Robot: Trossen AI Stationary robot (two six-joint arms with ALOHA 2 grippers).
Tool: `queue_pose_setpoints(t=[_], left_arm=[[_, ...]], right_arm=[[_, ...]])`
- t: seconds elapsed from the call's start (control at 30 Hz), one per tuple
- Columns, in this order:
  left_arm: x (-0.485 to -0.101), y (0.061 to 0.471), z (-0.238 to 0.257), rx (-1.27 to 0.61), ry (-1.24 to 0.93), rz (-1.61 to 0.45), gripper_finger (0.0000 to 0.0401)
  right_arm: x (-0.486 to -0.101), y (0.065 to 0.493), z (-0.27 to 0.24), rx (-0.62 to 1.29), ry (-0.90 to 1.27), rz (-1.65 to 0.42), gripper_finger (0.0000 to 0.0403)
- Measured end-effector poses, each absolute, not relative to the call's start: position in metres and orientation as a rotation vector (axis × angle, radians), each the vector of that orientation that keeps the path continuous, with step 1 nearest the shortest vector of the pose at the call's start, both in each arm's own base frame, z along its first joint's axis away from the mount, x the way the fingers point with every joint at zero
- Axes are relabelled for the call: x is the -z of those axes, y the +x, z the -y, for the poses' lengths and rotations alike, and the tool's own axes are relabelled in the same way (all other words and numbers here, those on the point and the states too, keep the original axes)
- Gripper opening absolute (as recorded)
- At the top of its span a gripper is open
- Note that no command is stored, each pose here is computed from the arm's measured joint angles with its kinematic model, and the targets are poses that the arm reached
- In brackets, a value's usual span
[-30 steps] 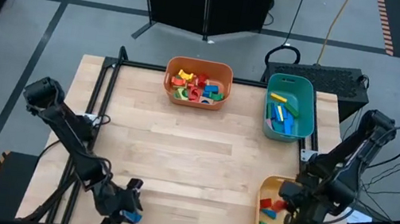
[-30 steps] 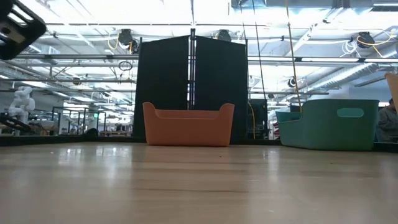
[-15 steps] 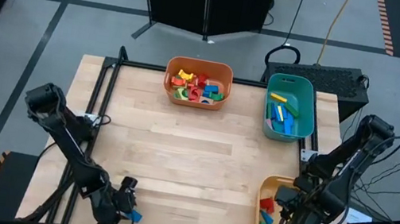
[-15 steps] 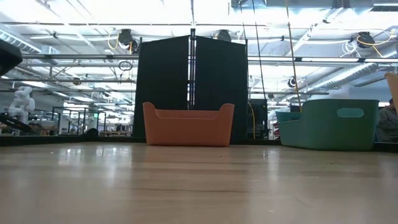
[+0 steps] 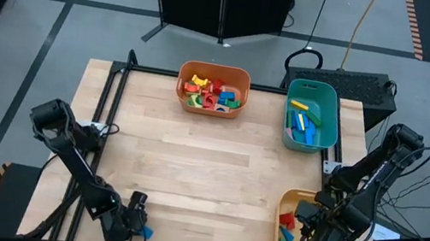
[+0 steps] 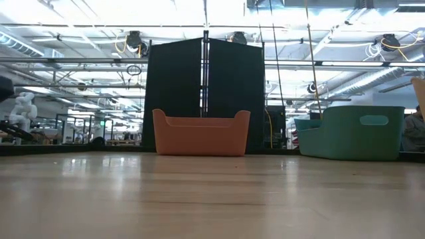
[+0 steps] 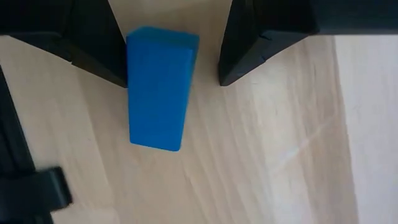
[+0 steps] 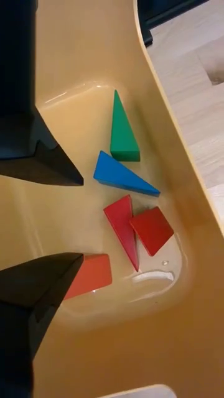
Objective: Sort blocks by size
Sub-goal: Put the blue triangular block into the yellow bin
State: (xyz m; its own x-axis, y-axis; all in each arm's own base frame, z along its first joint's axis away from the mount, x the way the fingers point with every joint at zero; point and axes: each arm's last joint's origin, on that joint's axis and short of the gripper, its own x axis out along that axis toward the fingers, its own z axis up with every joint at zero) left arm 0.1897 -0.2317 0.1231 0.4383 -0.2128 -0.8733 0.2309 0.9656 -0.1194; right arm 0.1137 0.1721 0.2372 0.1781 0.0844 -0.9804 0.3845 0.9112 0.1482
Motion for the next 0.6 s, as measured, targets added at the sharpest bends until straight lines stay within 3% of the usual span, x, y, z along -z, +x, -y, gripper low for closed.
queue_pose_setpoints(t=[0.1, 0.37, 0.6], left_arm=[[-0.123, 0.190, 0.231, 0.229, -0.003, -1.075, 0.0226], [-0.122, 0.194, 0.227, 0.158, 0.010, -1.029, 0.0115], [-0.123, 0.206, 0.221, 0.114, -0.059, -0.985, 0.0114]], right_arm=[[-0.237, 0.114, -0.172, 0.221, 0.406, -1.386, 0.0171], [-0.237, 0.114, -0.172, 0.235, 0.423, -1.385, 0.0171], [-0.239, 0.116, -0.177, 0.179, 0.463, -1.374, 0.0171]])
